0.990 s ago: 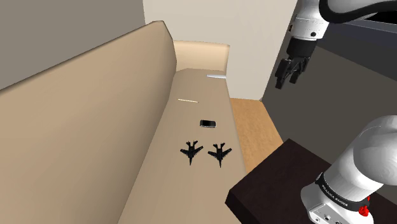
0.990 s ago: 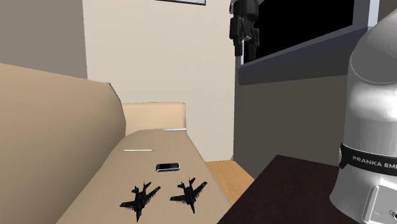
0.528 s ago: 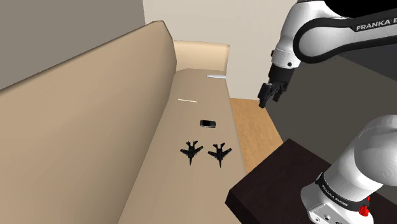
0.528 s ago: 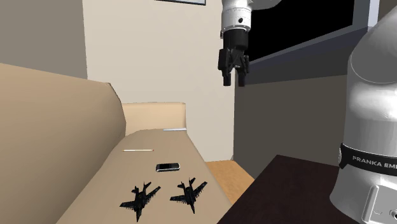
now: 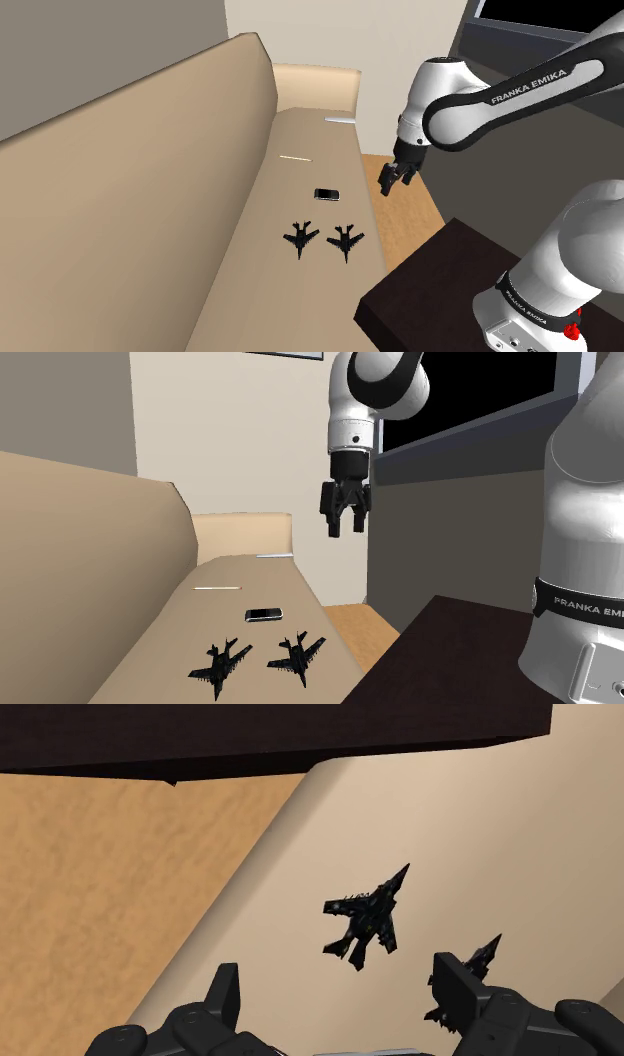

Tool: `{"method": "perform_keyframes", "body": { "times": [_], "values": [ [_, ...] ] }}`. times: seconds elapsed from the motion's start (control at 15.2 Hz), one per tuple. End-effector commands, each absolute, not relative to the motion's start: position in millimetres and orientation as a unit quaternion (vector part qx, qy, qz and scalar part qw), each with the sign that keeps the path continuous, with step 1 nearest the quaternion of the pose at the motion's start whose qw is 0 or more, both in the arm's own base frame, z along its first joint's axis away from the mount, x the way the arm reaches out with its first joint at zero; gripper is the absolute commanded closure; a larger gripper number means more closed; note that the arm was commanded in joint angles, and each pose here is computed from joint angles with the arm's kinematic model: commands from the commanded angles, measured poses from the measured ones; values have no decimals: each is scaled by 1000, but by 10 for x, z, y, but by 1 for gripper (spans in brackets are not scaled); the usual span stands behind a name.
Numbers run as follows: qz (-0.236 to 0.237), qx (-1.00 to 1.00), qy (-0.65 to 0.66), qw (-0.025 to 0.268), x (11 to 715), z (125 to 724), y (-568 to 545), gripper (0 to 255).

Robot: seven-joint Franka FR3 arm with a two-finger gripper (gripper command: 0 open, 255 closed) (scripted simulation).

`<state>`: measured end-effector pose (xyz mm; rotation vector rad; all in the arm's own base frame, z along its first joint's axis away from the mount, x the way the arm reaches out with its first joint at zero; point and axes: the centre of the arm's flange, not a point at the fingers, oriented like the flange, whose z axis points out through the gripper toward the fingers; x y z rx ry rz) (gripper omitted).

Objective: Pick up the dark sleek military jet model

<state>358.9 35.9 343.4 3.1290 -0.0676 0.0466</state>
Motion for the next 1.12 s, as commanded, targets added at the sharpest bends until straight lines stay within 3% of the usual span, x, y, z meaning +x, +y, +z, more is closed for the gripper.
{"method": "perform_keyframes", "body": {
  "times": [0.0, 1.06],
  "values": [
    [21, 1000, -19, 5, 3634, 3174, 430, 0],
    [51, 999, -3, 7, 4236, 1253, 990, 0]
  ]
}}
